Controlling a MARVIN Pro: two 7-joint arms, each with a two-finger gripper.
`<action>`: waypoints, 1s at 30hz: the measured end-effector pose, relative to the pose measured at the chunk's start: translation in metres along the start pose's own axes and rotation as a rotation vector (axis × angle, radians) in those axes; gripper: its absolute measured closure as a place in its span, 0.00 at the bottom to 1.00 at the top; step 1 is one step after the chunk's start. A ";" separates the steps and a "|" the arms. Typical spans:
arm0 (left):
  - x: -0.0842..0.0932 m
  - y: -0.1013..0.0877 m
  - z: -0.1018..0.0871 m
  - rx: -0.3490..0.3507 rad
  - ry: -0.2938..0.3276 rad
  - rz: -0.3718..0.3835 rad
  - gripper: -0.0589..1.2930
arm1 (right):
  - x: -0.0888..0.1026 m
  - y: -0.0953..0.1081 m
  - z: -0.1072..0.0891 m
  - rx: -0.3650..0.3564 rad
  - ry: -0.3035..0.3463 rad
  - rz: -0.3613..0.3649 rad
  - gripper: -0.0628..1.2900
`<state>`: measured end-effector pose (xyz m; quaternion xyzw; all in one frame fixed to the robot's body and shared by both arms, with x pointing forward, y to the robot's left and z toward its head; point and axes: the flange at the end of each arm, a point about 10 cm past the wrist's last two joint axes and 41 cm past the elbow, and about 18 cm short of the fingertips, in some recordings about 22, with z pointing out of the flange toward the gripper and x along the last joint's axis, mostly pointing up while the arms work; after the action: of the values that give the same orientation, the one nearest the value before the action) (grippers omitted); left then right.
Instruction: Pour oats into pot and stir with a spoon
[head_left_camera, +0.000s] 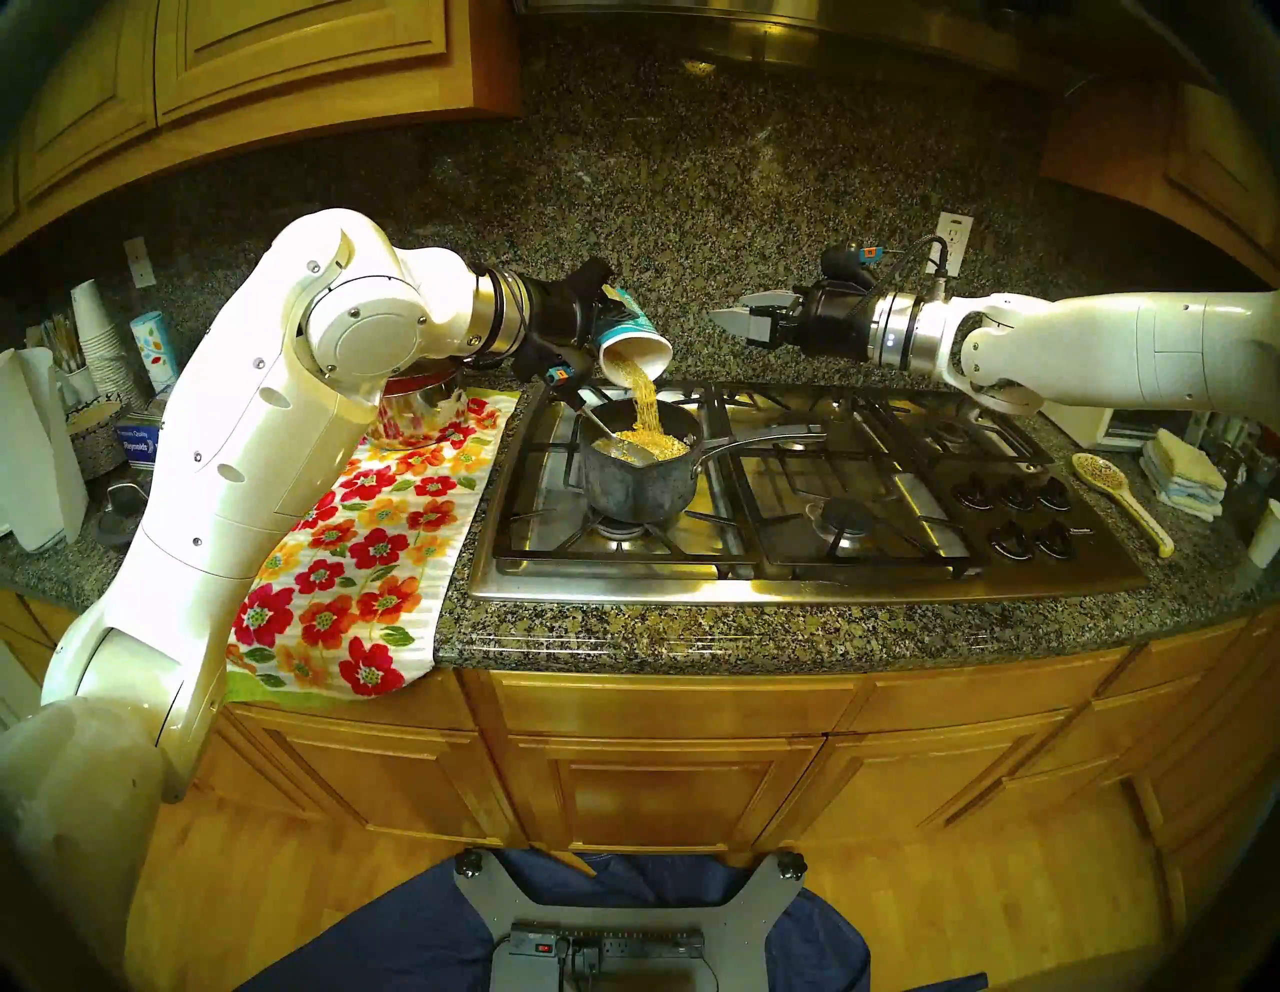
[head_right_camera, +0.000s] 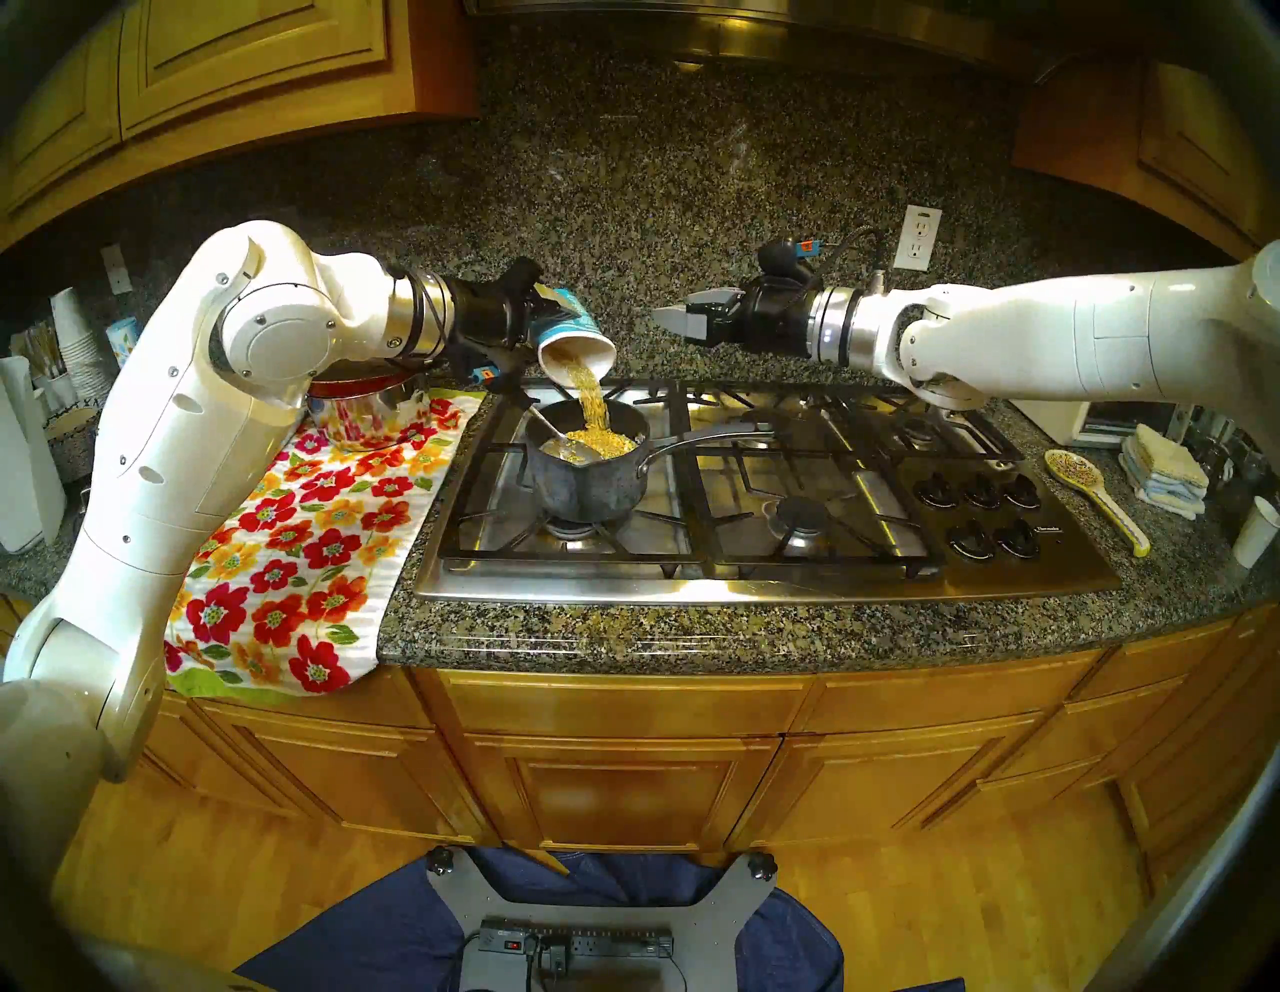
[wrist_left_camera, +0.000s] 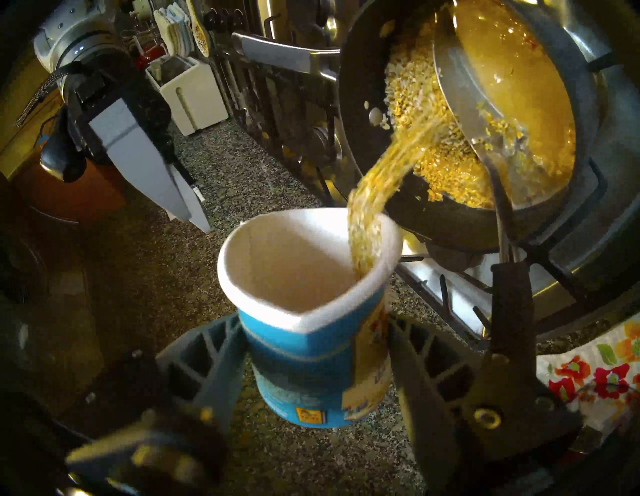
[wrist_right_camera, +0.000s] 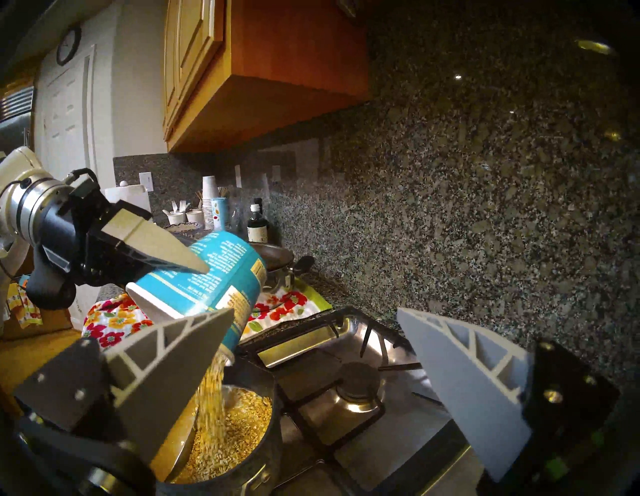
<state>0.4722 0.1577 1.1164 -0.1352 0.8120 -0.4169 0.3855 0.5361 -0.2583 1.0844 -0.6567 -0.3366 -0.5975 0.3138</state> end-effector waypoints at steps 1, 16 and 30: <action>0.000 0.000 0.000 0.001 -0.001 0.003 0.41 | 0.000 0.000 0.000 0.000 0.000 0.000 0.05; 0.008 0.002 0.001 0.026 -0.039 0.057 0.41 | 0.001 0.001 -0.001 -0.004 0.000 -0.002 0.05; 0.009 0.008 -0.001 0.022 -0.054 0.007 0.41 | 0.001 0.001 -0.001 -0.006 0.000 -0.003 0.04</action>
<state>0.4659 0.1585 1.1056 -0.1394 0.7971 -0.4205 0.4104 0.5363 -0.2596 1.0858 -0.6572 -0.3357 -0.5990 0.3108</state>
